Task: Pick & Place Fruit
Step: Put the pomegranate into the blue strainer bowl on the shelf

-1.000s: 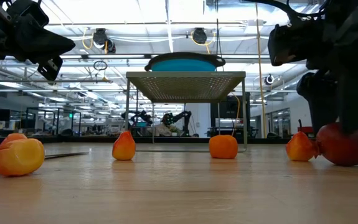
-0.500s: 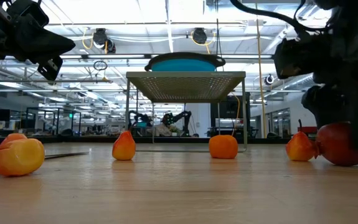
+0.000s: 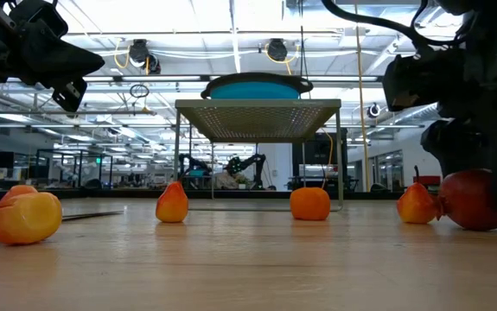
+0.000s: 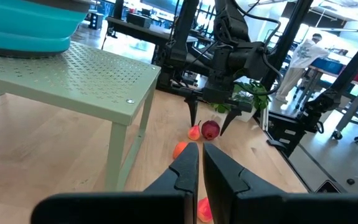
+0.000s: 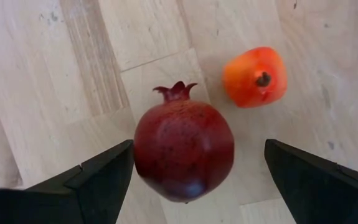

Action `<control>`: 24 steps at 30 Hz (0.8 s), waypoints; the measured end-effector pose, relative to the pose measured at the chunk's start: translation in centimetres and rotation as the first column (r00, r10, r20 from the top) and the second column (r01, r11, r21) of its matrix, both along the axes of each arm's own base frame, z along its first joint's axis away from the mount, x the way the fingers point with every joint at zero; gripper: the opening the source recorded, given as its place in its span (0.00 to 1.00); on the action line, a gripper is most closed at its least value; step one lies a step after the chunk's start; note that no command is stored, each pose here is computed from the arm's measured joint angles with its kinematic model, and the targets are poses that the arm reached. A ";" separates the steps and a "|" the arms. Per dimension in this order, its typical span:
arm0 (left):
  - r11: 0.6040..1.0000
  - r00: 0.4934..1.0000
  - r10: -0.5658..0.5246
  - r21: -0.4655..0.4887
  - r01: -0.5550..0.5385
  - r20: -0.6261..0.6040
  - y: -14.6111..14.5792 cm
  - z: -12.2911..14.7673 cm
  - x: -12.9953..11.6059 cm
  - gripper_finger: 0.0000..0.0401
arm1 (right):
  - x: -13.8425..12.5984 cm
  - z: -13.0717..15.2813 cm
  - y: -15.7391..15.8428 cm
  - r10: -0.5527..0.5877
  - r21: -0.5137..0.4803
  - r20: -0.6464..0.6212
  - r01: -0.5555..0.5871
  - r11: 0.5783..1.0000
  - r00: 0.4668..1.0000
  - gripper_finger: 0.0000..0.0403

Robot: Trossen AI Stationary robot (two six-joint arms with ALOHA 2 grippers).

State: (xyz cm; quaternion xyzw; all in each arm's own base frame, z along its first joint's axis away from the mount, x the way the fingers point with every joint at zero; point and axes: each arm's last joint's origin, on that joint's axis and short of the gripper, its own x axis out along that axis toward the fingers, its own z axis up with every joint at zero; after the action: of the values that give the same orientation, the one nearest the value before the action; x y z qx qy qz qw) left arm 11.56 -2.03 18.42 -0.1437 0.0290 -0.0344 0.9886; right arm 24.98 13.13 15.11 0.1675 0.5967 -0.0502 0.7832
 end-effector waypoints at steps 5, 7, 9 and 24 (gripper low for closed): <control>1.000 1.000 0.000 0.000 0.000 0.000 0.0 0.0 0.0 0.05 | 0.0 0.0 0.0 -0.001 0.000 0.004 0.001 1.000 1.000 0.86; 1.000 1.000 0.000 0.000 0.000 0.000 0.0 0.0 0.0 0.05 | 0.0 0.0 0.0 -0.002 0.000 0.004 0.002 1.000 1.000 0.85; 1.000 1.000 0.000 0.000 0.000 0.000 0.0 0.0 0.0 0.05 | 0.1 0.0 0.0 -0.002 0.003 0.006 0.002 1.000 1.000 0.84; 1.000 1.000 0.000 0.002 0.000 0.001 0.0 0.0 0.0 0.05 | 0.2 0.1 0.1 0.001 0.007 0.025 -0.001 1.000 1.000 0.67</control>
State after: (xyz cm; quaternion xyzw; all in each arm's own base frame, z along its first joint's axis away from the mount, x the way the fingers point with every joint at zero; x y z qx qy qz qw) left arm 11.56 -2.02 18.43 -0.1427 0.0287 -0.0343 0.9888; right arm 25.20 13.22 15.18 0.1703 0.5872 -0.0456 0.7900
